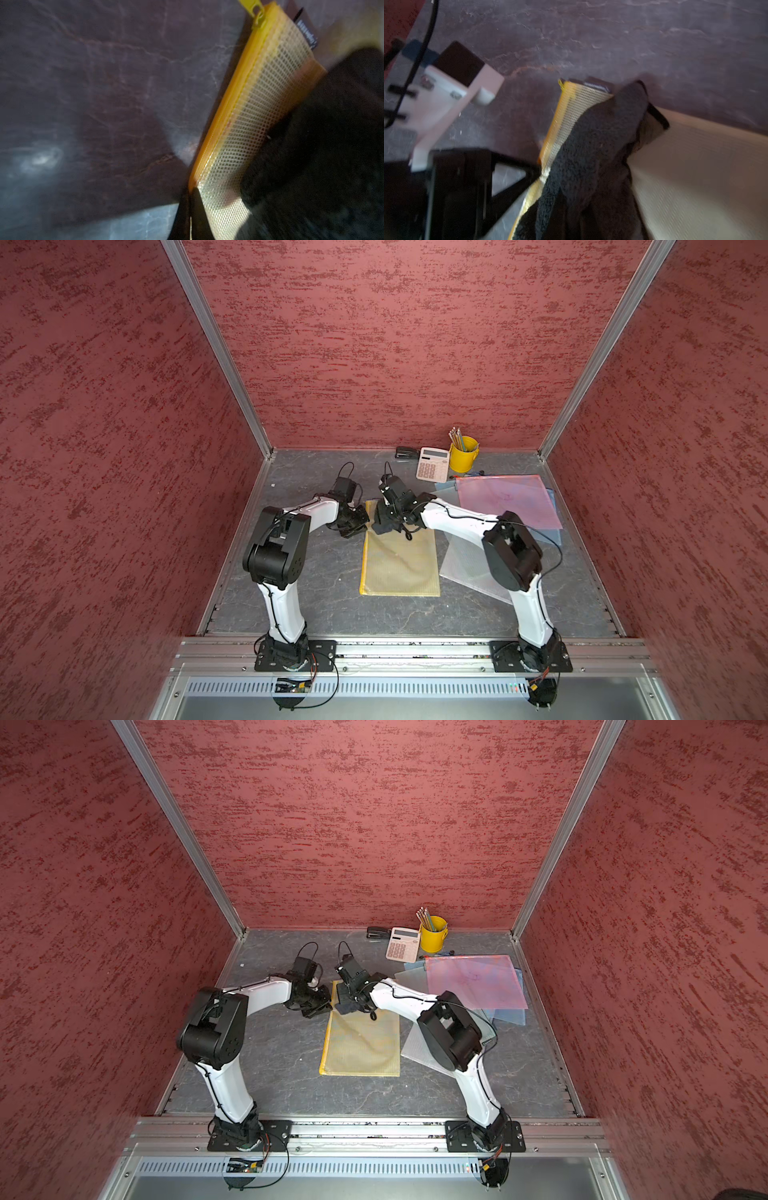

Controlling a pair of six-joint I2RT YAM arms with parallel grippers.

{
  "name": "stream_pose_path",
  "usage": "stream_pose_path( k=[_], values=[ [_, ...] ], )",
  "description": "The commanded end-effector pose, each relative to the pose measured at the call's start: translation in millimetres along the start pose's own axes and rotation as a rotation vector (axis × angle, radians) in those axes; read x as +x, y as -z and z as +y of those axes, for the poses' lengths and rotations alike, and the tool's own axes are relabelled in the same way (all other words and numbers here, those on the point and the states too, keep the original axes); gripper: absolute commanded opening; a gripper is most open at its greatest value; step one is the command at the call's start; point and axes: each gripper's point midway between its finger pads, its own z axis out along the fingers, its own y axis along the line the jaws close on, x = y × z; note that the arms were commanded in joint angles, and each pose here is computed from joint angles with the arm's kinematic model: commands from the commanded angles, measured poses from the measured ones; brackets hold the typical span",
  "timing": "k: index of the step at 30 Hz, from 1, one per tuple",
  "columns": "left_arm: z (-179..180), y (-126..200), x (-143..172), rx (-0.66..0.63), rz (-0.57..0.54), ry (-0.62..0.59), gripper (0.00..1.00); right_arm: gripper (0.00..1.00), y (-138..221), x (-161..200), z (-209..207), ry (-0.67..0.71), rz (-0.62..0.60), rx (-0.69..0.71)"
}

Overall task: Wipe the document bag
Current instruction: Wipe the dirt from the document bag.

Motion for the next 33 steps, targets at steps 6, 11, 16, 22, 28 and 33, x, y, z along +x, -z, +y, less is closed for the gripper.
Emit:
stream_pose_path(
  k=[6,11,16,22,28,33],
  values=[
    [10.0,0.4,-6.8,-0.013,-0.013,0.063,0.00,0.00,-6.4,104.4,-57.3,-0.042,0.179,0.099],
    [21.1,7.6,-12.4,-0.009,-0.019,0.090,0.00,0.00,74.5,213.6,-83.9,-0.132,0.358,0.116],
    [21.5,7.9,-11.5,0.004,-0.009,0.087,0.00,0.00,121.3,256.5,-103.2,-0.134,0.417,0.165],
    [13.2,2.0,-4.1,0.013,0.017,0.050,0.00,0.00,84.4,98.0,-59.2,0.005,0.121,0.112],
    [9.1,-2.4,0.7,0.005,0.019,0.035,0.00,0.00,11.5,8.0,0.4,0.054,-0.006,-0.041],
    [12.0,-3.1,-3.7,0.003,0.001,0.071,0.00,0.00,-32.6,45.8,-20.3,0.018,0.089,-0.001]
  ],
)
